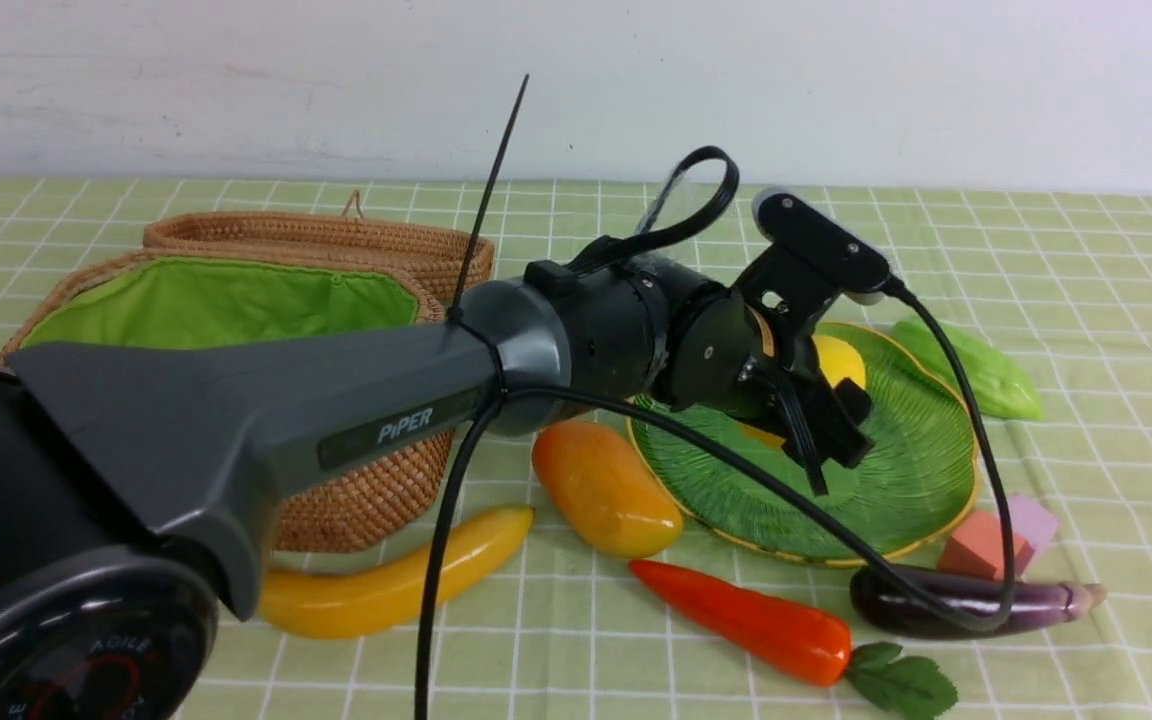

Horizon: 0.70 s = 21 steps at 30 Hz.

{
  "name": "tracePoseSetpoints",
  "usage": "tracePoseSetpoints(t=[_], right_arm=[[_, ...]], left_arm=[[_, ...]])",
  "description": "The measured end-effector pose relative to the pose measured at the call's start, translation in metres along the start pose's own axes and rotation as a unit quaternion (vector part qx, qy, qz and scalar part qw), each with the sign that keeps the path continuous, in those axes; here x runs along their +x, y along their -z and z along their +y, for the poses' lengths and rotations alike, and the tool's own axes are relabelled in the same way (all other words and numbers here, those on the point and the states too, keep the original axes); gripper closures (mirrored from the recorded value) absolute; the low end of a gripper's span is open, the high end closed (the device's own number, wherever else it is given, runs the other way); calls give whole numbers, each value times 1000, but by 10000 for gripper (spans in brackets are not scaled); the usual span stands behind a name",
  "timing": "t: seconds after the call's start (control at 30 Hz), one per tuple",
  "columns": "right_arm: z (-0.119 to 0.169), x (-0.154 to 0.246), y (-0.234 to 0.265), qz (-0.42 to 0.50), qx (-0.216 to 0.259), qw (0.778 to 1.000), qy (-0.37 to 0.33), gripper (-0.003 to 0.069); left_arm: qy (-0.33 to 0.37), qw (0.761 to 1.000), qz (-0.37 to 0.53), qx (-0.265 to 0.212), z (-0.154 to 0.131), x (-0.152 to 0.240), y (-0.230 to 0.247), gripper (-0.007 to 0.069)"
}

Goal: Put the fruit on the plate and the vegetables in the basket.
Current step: Grab a lemon with your left arm and place it on the plate on the right

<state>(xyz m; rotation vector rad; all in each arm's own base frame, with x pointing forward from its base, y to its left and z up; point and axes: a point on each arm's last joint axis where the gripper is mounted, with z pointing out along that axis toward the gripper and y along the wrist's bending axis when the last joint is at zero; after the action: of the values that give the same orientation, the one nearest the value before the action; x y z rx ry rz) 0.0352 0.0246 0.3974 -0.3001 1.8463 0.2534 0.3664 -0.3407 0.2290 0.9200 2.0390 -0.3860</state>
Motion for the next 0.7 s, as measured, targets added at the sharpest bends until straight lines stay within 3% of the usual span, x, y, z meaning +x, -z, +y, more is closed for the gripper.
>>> tracePoseSetpoints(t=[0.7], right_arm=[[0, 1, 0, 4, -1, 1000, 0, 455]], left_arm=[[25, 1000, 2, 10, -1, -3, 5, 22]])
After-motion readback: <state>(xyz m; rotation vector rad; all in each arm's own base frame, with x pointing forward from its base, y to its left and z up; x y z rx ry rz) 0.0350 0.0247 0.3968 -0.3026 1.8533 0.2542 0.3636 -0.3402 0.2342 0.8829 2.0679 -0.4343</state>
